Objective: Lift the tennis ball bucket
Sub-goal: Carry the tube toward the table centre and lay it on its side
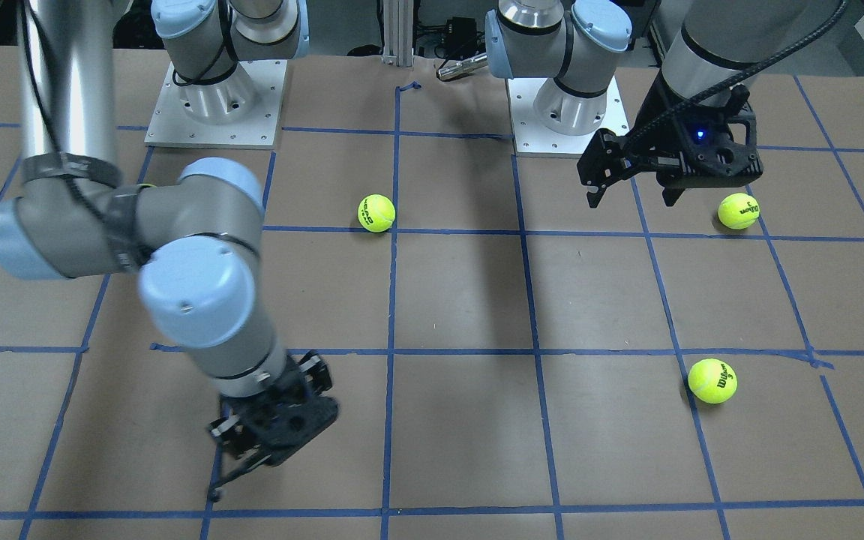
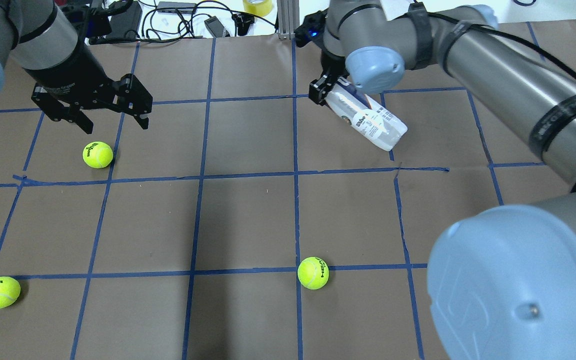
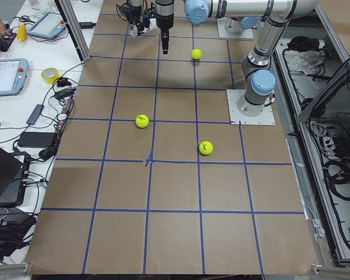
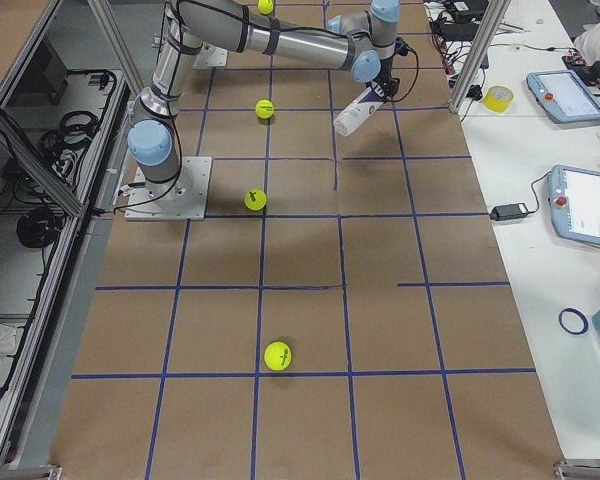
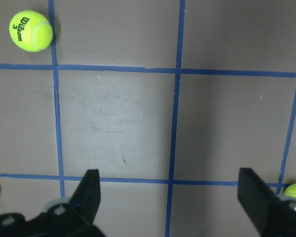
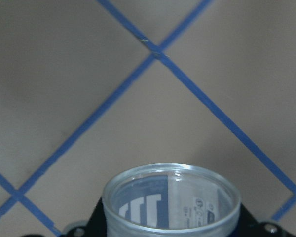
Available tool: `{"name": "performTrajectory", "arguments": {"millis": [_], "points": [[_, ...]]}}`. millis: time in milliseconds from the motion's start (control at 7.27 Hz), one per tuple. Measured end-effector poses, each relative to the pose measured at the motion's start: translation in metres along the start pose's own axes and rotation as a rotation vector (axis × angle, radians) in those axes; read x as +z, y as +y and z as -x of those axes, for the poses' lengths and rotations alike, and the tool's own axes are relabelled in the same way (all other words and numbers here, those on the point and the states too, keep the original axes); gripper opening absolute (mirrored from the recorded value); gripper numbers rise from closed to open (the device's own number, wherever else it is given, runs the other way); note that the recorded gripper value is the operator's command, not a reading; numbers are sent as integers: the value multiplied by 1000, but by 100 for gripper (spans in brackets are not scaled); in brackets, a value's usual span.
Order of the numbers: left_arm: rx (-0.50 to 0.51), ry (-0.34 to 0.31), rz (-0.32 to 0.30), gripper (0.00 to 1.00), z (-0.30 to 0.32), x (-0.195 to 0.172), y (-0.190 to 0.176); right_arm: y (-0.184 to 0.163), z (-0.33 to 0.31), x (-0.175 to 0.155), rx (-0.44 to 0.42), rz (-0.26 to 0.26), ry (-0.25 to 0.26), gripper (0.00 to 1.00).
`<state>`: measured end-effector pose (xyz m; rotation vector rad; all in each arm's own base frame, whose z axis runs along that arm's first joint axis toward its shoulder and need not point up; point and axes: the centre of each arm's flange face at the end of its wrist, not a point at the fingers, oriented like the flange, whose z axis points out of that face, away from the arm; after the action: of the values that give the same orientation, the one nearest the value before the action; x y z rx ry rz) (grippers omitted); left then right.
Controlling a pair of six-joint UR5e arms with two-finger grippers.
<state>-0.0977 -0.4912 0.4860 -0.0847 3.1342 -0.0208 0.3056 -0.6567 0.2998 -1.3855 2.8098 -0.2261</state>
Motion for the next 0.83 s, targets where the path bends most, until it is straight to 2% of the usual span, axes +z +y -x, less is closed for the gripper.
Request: {"name": "performTrajectory", "arguments": {"millis": [275,413,688,826], "points": [[9,0,-14,100,9,-5,-3,-24,53,2,-333,-6,-16,27],[16,0,-20,100,18,-8,-5,-28,73,9,-466,5,-32,28],[18,-2,-25,100,25,-11,-5,-21,106,41,-616,40,-89,35],[18,-1,-25,100,26,-11,-5,-14,117,54,-645,52,-108,54]]}}
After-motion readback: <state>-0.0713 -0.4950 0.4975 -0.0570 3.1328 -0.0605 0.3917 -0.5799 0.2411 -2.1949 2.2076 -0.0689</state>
